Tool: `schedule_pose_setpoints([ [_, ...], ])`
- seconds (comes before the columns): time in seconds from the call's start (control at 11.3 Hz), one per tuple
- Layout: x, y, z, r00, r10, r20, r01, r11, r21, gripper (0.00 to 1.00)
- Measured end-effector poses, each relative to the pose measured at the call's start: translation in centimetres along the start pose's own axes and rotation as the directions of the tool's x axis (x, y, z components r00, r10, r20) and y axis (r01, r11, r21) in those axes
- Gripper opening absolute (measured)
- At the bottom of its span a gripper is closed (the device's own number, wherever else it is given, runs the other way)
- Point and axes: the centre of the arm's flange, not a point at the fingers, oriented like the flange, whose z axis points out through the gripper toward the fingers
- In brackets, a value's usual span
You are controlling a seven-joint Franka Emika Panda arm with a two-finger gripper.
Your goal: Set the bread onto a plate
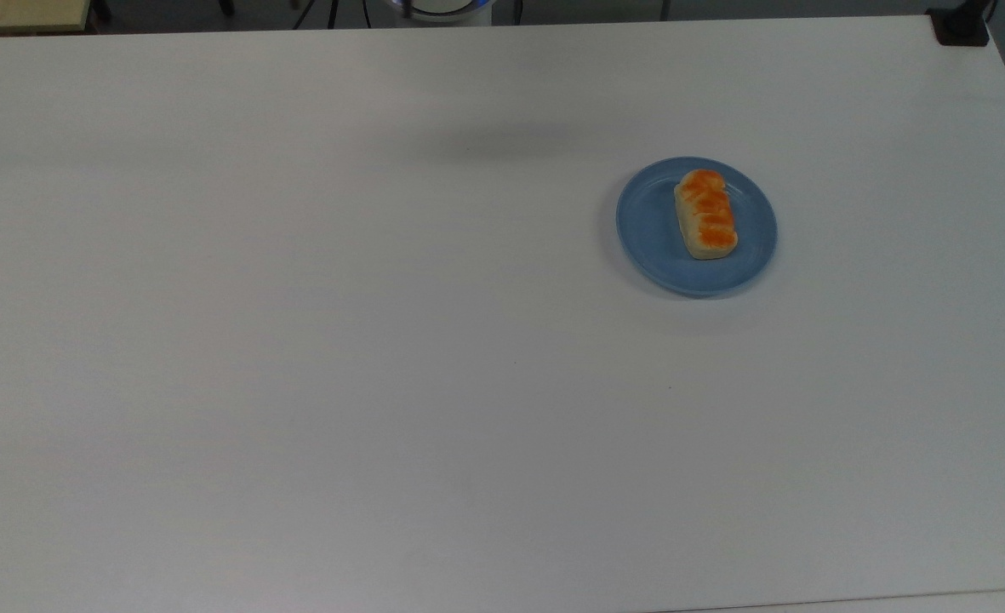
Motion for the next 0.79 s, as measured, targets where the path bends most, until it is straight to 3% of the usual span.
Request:
schedule_pose_setpoints([
  [0.18, 0.3, 2.9, -0.1, 0.998, 0.051, -0.037, -0.051, 0.999, 0.007, 1.00],
  [0.44, 1.6, 3.3, -0.3, 0.988, 0.056, -0.143, -0.056, 0.998, 0.005, 1.00],
  [0.79, 1.4, 3.4, -0.2, 0.986, 0.068, -0.151, -0.069, 0.998, 0.004, 1.00],
])
